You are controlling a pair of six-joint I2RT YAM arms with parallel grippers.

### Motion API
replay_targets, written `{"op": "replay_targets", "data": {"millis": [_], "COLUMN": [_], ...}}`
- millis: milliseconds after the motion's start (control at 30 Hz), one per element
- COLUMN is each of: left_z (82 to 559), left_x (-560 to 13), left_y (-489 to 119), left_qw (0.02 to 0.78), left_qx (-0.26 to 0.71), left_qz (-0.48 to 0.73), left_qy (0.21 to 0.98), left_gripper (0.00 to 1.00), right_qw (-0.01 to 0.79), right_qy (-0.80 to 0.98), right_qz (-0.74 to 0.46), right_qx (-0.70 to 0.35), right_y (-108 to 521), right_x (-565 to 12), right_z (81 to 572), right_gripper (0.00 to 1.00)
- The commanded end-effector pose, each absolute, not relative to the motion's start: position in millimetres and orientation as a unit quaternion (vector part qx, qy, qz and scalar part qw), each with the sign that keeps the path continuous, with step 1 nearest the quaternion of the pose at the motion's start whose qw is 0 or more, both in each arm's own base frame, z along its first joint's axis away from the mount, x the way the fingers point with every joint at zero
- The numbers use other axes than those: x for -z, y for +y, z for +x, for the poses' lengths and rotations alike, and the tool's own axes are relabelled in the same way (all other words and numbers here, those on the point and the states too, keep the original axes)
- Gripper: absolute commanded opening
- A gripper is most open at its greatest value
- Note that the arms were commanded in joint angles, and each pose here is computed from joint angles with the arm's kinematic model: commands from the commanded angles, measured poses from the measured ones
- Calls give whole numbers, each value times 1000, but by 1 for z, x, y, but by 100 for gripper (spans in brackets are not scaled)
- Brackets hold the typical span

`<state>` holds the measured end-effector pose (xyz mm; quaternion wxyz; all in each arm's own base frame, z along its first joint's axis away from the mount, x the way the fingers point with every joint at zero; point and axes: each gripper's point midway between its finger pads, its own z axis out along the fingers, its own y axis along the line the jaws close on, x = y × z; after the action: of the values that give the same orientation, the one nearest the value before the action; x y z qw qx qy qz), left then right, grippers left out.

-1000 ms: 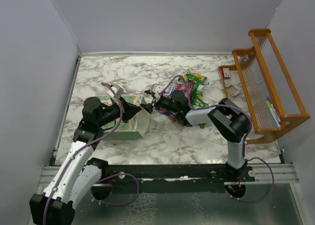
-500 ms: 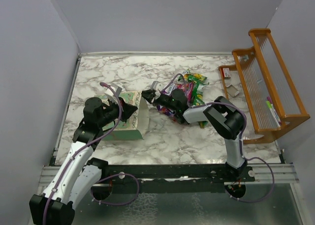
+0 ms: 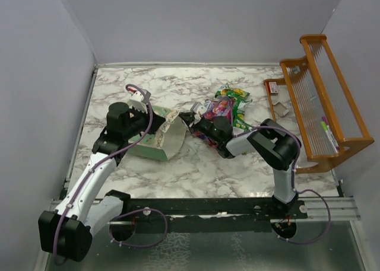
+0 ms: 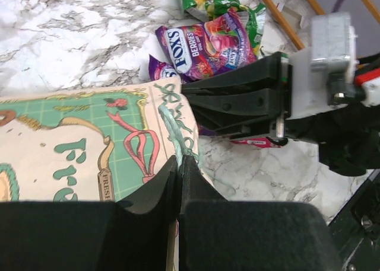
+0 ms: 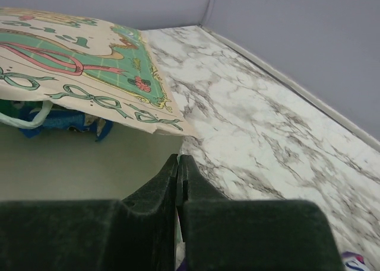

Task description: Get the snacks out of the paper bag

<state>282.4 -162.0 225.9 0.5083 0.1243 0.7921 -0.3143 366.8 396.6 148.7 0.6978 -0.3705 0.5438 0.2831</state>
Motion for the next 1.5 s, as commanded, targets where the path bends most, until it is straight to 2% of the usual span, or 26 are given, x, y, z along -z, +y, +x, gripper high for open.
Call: {"op": "replay_targets", "data": {"millis": [0,233,367,600,667,733,933,1100,1300,1467], "left_z": [305,291,270,265,269,272,273,265,259,251], "left_x": [-230,-215,-216,-227,-231,-235,-255,-266,-266,-264], "left_y": [-156,-126,-112,-120,-125,-129,-135,-137,-137,-140], "left_qw": [521,502,521,558,560,563,585,611,626,623], "left_qx": [268,192,183,232,242,247,248,248,252,260], "left_qz": [149,140,103,71,74,86,133,165,168,180], "left_qy": [796,832,827,793,789,784,760,734,719,715], "left_gripper": [0,0,0,0,0,0,0,0,0,0], "right_qw": [753,706,690,690,684,676,680,670,701,723], "right_qy": [532,555,547,568,564,551,453,349,328,305], "right_qz": [-305,-320,-353,-372,-396,-427,-530,-623,-625,-620], "right_qx": [-241,-303,-316,-250,-238,-239,-227,-204,-107,-4], "right_y": [362,361,376,360,353,351,360,386,429,461], "right_x": [-189,-181,-176,-173,-175,-176,-175,-160,-150,-147], "right_z": [374,331,303,310,303,287,220,180,225,269], "right_gripper": [1,2,9,47,64,74,75,66,61,48]}}
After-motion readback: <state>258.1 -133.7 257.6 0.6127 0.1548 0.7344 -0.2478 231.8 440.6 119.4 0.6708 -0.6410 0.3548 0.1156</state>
